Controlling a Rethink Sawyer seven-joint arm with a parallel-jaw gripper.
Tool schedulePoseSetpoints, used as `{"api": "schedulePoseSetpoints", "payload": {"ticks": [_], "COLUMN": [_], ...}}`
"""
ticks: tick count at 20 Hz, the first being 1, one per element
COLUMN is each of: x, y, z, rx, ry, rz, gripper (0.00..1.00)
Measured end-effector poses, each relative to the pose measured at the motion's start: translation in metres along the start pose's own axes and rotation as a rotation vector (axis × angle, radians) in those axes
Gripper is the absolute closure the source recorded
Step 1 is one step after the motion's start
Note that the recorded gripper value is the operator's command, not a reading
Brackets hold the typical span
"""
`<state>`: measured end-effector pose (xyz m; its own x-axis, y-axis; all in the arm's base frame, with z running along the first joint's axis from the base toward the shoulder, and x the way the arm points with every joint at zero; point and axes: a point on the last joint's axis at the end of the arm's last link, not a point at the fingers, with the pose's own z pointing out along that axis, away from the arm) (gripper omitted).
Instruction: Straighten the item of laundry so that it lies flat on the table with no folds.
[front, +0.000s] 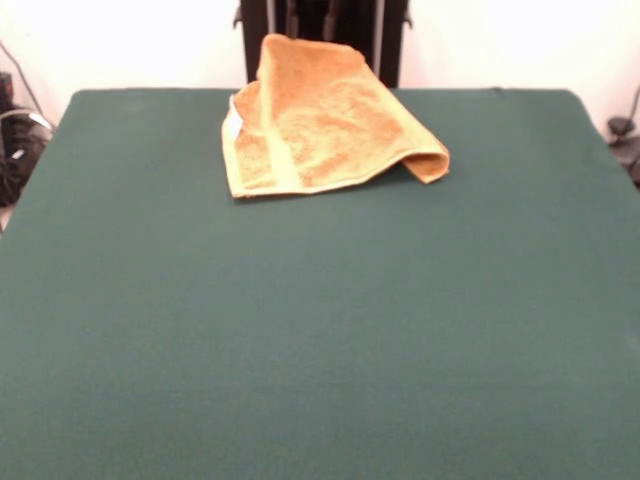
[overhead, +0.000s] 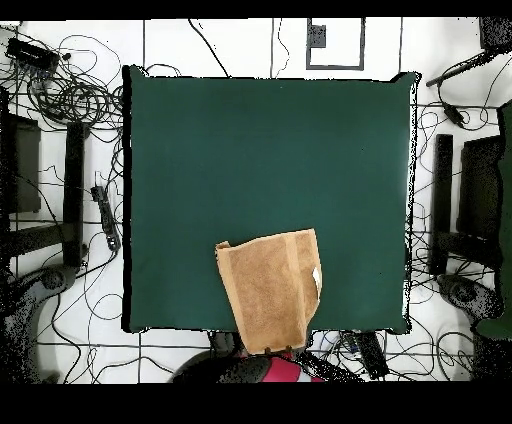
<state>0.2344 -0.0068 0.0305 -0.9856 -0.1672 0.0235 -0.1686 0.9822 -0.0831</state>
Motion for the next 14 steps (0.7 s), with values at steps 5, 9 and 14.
{"api": "schedulePoseSetpoints", "payload": {"ticks": [5, 9, 14], "x": [-0.001, -0.002, -0.010], "y": [-0.002, -0.002, 0.000], "z": [0.008, 0.011, 0.010], "rx": [-0.023, -0.032, -0.037], "ry": [0.068, 0.110, 0.139], "rz": [0.009, 0.013, 0.011], "gripper": [0.00, 0.00, 0.00]}}
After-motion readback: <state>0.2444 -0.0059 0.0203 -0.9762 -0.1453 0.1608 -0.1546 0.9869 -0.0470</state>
